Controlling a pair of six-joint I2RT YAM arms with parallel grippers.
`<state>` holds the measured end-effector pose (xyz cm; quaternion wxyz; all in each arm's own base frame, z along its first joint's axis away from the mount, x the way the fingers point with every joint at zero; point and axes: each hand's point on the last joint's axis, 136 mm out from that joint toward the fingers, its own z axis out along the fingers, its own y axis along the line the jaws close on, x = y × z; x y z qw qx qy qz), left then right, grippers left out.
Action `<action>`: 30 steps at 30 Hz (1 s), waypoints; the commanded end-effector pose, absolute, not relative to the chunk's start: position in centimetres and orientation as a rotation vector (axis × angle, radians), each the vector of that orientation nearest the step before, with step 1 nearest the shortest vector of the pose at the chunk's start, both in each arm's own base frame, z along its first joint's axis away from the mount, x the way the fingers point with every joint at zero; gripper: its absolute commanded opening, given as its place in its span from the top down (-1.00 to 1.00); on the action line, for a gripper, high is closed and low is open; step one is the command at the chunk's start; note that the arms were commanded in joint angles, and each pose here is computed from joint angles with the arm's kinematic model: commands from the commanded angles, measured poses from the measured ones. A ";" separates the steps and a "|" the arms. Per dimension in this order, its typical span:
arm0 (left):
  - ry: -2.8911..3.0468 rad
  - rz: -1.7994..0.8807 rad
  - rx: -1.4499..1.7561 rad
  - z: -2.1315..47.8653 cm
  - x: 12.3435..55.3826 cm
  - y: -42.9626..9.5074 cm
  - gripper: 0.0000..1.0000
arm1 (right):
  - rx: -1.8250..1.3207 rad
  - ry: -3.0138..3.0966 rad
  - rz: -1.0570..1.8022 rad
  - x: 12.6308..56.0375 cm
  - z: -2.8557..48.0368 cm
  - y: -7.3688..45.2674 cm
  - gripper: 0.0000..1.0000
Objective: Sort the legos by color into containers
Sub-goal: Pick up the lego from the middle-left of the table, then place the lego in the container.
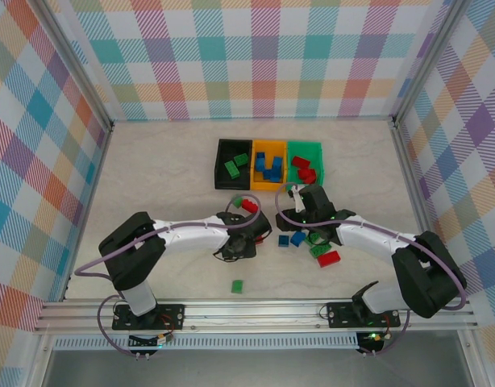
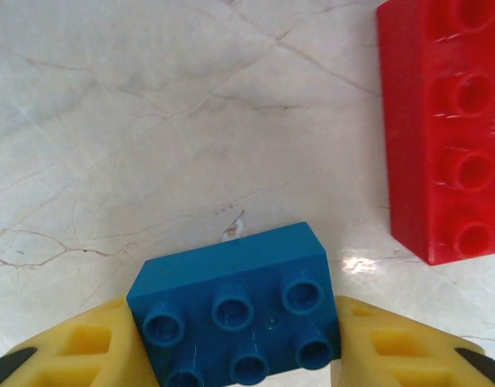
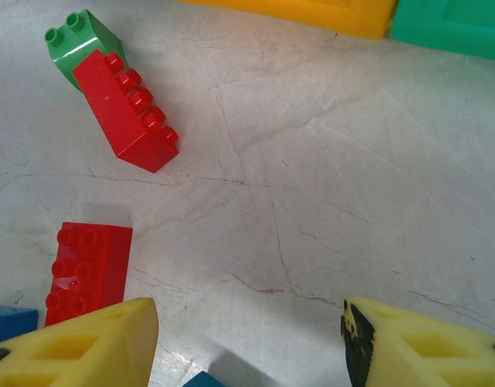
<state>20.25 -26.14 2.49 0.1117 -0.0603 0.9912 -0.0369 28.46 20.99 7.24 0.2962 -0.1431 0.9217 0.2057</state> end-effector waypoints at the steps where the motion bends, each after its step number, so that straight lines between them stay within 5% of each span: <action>1: 2.864 -0.125 -0.164 4.2 21.2 -26.3 0.15 | -0.362 2.415 0.584 28.8 8.1 21.4 -0.25; 11: 2.717 -0.077 -0.034 9.8 24.6 -27.0 0.15 | -0.298 2.399 0.516 29.2 8.5 20.1 -0.24; 30: 2.573 -0.359 0.011 16.5 41.1 -33.4 0.09 | -0.145 2.356 0.481 29.6 9.5 17.3 -0.27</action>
